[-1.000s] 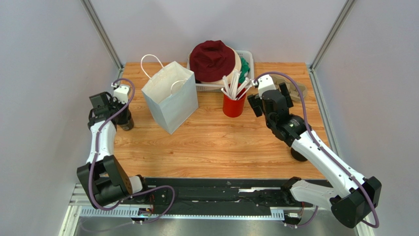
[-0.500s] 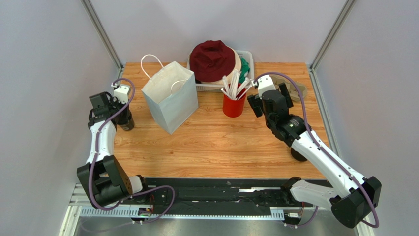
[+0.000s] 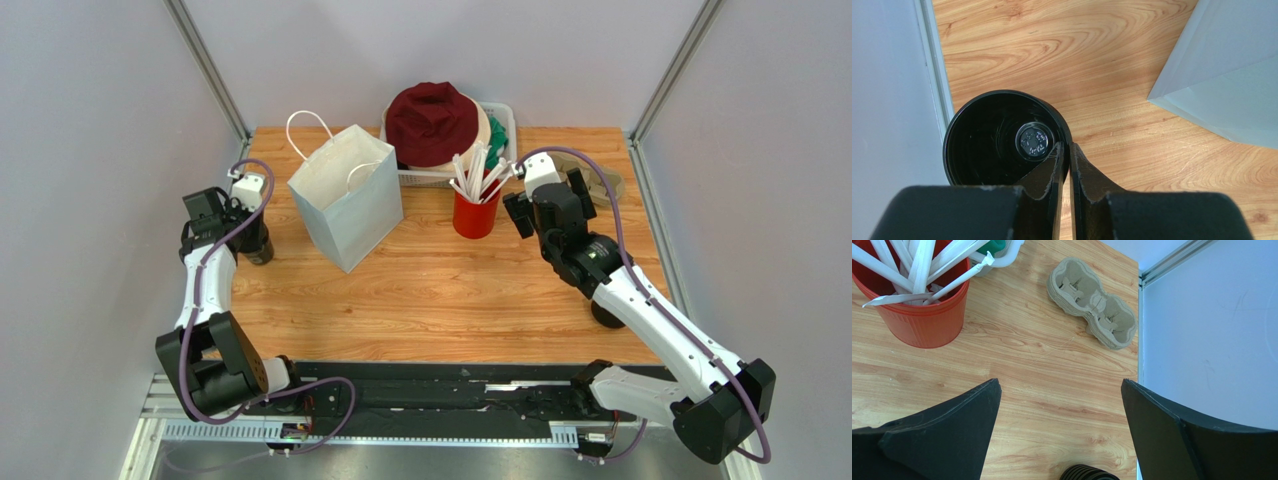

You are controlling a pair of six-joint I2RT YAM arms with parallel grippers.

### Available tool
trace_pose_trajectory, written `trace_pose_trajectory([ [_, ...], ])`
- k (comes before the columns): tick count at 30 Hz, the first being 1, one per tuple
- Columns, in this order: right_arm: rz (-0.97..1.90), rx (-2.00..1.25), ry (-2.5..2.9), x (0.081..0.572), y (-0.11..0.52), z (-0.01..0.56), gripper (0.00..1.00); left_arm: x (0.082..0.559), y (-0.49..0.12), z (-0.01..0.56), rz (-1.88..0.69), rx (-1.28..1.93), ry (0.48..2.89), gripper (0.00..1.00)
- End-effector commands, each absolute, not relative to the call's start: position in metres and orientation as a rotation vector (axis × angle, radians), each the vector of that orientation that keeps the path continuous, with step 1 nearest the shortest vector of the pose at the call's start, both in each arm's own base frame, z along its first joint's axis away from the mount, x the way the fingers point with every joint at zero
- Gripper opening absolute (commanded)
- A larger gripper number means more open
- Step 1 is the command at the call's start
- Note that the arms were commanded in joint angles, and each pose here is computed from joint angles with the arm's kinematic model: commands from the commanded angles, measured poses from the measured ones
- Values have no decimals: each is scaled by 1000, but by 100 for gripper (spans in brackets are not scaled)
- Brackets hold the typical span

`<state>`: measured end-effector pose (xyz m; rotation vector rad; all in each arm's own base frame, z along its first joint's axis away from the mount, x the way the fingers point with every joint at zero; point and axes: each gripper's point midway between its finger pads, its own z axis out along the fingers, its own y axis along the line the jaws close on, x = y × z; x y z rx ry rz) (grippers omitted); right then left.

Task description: Pack the takeout coffee

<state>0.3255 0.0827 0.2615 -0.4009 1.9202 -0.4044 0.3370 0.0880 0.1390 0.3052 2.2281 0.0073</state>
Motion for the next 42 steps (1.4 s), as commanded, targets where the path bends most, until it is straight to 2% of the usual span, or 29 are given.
trace_pose_trajectory([
  [1, -405, -362, 1875, 330, 83, 273, 98, 342, 90, 148, 9, 306, 2190, 14],
  [6, -403, -365, 1873, 330, 84, 273, 98, 342, 91, 150, 21, 300, 2183, 11],
  [10, -402, -366, 1873, 330, 84, 272, 98, 343, 93, 152, 36, 291, 2177, 0],
  [26, -405, -373, 1876, 331, 85, 270, 98, 339, 93, 182, 106, 274, 2075, 0],
  [39, -410, -373, 1874, 330, 85, 271, 98, 341, 90, 169, 19, 275, 2150, 0],
  [42, -410, -373, 1874, 331, 85, 271, 98, 343, 98, 177, 65, 238, 2143, 0],
])
